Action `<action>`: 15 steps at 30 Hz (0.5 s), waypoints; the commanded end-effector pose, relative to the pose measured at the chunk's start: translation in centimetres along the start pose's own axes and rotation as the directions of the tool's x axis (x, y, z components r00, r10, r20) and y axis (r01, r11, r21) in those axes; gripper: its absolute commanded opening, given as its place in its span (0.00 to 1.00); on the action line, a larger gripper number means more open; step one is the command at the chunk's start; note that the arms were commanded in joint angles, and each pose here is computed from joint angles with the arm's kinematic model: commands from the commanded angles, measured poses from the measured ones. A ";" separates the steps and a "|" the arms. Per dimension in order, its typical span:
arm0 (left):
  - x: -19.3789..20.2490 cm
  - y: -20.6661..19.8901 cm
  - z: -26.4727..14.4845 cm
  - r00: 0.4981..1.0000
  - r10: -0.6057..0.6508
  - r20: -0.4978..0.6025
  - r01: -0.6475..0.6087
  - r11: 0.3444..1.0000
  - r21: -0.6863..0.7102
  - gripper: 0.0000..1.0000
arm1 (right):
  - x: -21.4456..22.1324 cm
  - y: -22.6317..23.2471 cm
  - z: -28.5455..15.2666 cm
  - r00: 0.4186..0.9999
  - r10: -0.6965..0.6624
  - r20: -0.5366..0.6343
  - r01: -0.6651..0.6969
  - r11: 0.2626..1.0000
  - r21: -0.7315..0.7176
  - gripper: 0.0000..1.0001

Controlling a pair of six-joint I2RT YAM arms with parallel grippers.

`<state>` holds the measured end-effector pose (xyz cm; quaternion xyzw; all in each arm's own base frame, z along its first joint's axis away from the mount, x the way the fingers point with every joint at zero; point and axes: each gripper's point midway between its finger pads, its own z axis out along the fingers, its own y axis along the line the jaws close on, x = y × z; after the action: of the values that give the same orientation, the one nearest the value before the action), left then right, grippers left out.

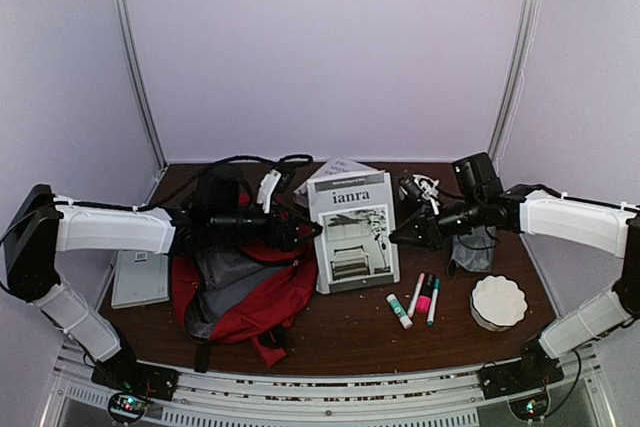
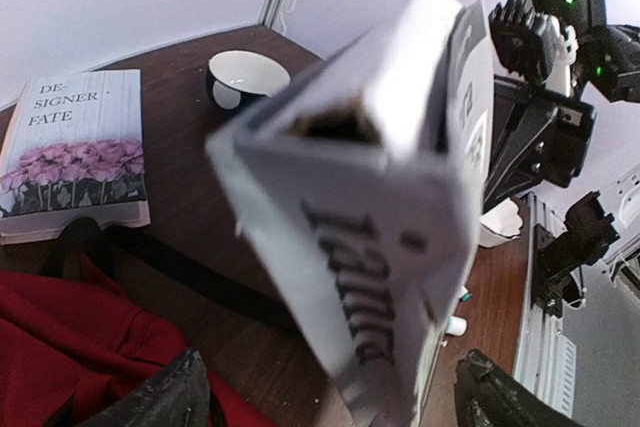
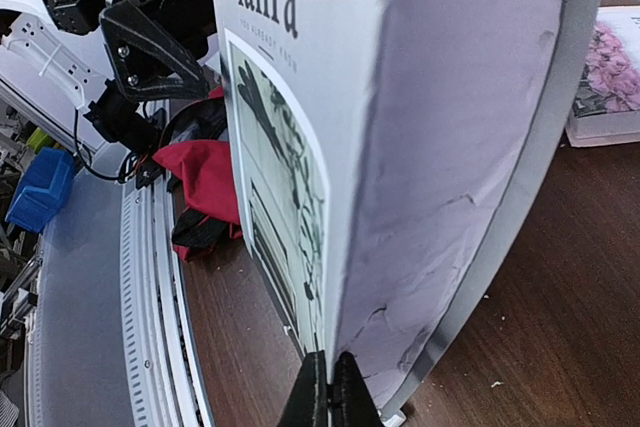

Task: Pack the student bag
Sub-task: Pass from the right arm to the left

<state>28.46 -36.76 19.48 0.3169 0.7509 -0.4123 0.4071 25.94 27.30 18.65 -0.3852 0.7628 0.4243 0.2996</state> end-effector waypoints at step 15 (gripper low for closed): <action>-4.8 -3.4 0.5 0.977 -0.136 0.165 0.077 0.944 0.322 0.31 | -1.1 2.2 1.6 0.999 -0.039 -0.031 0.037 0.996 -0.082 0.00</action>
<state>27.74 -39.30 21.35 0.3048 0.6967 -0.5259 0.3811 24.77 29.04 17.71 -0.4090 0.7606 0.4289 0.2650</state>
